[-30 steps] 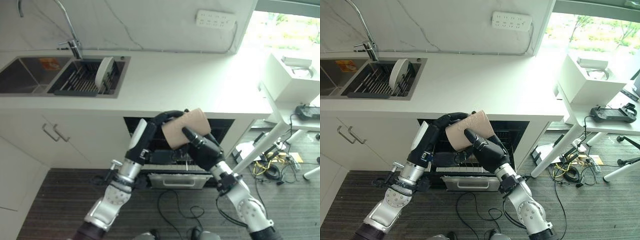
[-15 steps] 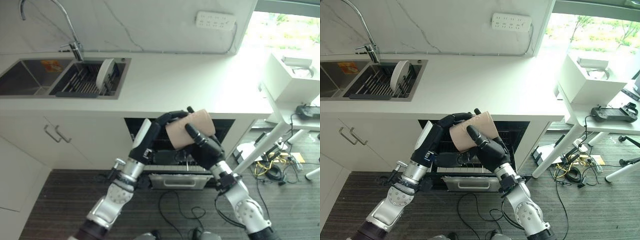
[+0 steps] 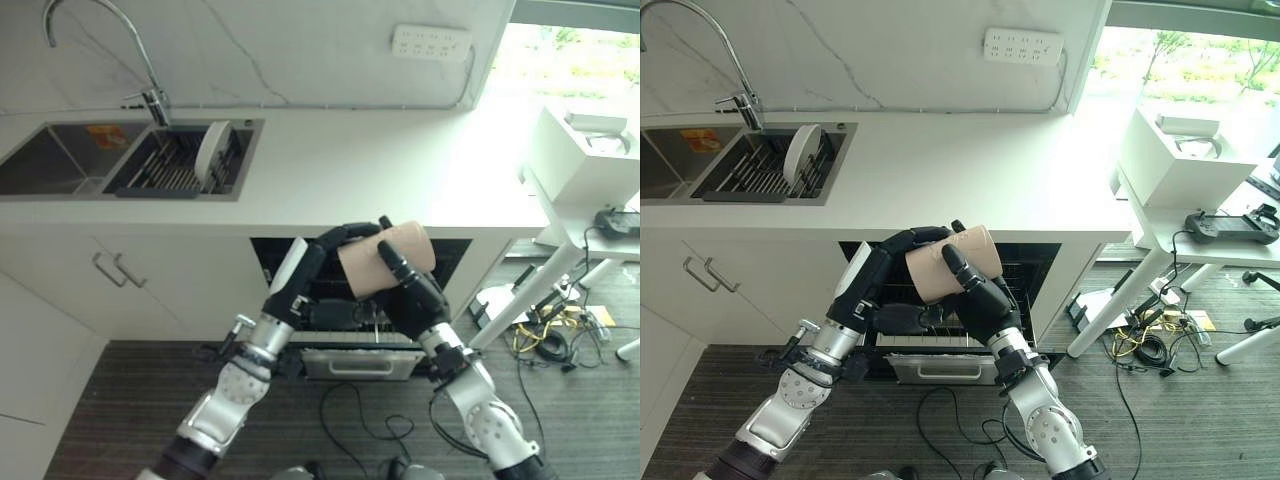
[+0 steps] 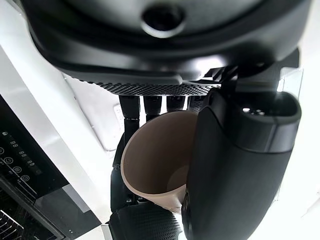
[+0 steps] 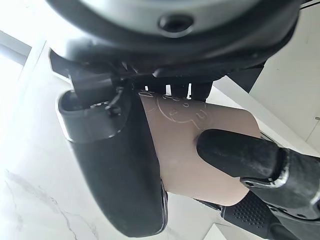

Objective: Place the dishes in the dishwasher.

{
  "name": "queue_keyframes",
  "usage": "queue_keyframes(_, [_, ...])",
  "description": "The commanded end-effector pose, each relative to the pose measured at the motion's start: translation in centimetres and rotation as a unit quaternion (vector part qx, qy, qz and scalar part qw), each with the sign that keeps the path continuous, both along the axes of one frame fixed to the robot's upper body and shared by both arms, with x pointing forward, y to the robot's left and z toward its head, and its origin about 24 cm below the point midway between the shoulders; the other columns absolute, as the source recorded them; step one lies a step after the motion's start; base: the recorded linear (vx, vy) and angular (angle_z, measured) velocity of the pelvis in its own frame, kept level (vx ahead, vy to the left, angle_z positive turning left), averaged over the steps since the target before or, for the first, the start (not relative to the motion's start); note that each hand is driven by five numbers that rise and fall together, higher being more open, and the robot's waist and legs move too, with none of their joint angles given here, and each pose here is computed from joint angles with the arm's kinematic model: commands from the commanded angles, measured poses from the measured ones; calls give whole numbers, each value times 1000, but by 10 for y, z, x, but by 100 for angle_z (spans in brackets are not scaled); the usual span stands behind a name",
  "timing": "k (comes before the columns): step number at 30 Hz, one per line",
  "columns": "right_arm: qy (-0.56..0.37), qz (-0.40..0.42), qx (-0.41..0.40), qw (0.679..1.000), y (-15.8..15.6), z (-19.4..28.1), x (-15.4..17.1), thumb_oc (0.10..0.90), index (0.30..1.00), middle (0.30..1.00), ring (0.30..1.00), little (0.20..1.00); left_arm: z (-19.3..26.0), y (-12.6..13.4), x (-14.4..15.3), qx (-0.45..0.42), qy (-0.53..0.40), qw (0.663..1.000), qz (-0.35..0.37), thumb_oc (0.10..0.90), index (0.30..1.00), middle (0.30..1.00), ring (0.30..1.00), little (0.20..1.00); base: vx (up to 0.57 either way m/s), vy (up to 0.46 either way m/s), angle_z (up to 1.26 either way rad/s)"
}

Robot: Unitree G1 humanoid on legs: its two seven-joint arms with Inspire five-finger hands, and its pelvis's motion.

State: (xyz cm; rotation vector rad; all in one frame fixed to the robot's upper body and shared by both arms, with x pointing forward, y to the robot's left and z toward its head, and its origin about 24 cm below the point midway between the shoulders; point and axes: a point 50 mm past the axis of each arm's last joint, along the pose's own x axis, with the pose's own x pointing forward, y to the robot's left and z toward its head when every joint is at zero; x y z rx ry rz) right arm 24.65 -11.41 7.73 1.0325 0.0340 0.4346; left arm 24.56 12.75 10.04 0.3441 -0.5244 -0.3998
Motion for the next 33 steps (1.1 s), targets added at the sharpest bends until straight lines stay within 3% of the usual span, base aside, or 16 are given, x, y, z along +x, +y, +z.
queue_keyframes(1, [-172,-57,88,980,-12,68,8,400,300,300,300,300,24,-6,-1,-58,-38,996,-51,800,900,900,900,900,0,0,0])
queue_keyframes(6, [-162,-97,78,979,-28,64,8,400,300,300,300,300,35,17,-7,-110,-76,991,1,800,900,900,900,900,0,0,0])
queue_keyframes(14, [-157,-153,70,973,-54,59,6,400,300,300,300,300,54,59,-14,-132,-169,969,123,800,900,900,900,900,0,0,0])
queue_keyframes(20, [-161,-183,57,968,-63,60,6,400,300,300,300,300,56,77,-16,-130,-188,956,185,800,900,900,900,900,0,0,0])
queue_keyframes(27, [-152,-187,48,969,-66,56,5,400,300,300,300,300,46,76,-5,-99,-103,979,144,800,900,900,900,900,1,2,0])
queue_keyframes(33, [-143,-176,38,973,-66,52,5,400,300,300,300,300,13,61,9,57,38,995,66,800,900,900,900,900,-1,17,-7])
